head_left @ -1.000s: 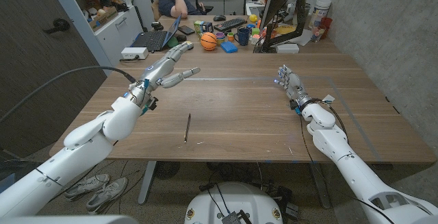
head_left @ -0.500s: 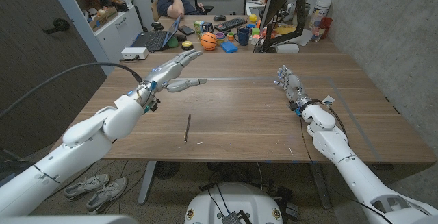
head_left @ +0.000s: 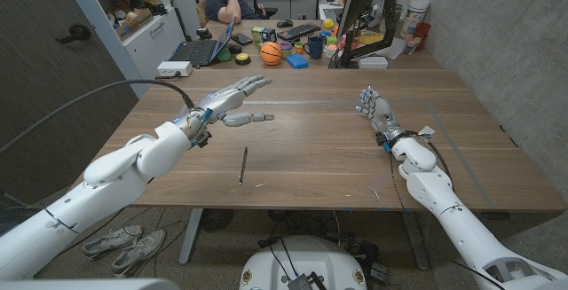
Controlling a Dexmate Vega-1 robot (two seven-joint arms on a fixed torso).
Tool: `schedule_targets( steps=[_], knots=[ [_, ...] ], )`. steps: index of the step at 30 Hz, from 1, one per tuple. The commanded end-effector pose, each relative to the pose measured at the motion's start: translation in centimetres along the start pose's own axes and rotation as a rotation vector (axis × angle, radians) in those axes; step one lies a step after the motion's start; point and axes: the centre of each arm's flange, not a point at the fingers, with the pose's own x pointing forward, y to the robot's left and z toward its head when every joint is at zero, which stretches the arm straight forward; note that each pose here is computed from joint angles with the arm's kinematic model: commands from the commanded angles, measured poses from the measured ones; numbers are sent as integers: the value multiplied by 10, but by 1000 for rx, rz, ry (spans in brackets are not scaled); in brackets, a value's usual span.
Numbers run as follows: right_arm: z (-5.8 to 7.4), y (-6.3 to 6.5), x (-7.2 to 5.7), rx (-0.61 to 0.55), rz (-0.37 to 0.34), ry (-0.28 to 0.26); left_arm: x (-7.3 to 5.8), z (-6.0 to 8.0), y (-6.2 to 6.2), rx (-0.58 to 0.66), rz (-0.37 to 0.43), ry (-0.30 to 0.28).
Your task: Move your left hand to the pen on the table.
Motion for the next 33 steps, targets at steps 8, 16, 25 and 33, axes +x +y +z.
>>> schedule_targets(
  steps=[8, 16, 25, 33],
  knots=[
    [-2, 6, -7, 5, 6, -2, -4, 5, -16, 10, -149, 24],
    [-2, 7, -8, 4, 4, -6, -4, 6, -19, 35, -201, 44],
    [-2, 7, -7, 8, 6, -2, -1, 5, -22, 62, -276, 71],
    [-4, 8, -6, 4, 10, -2, -1, 6, -23, 102, -324, 97]
  ],
)
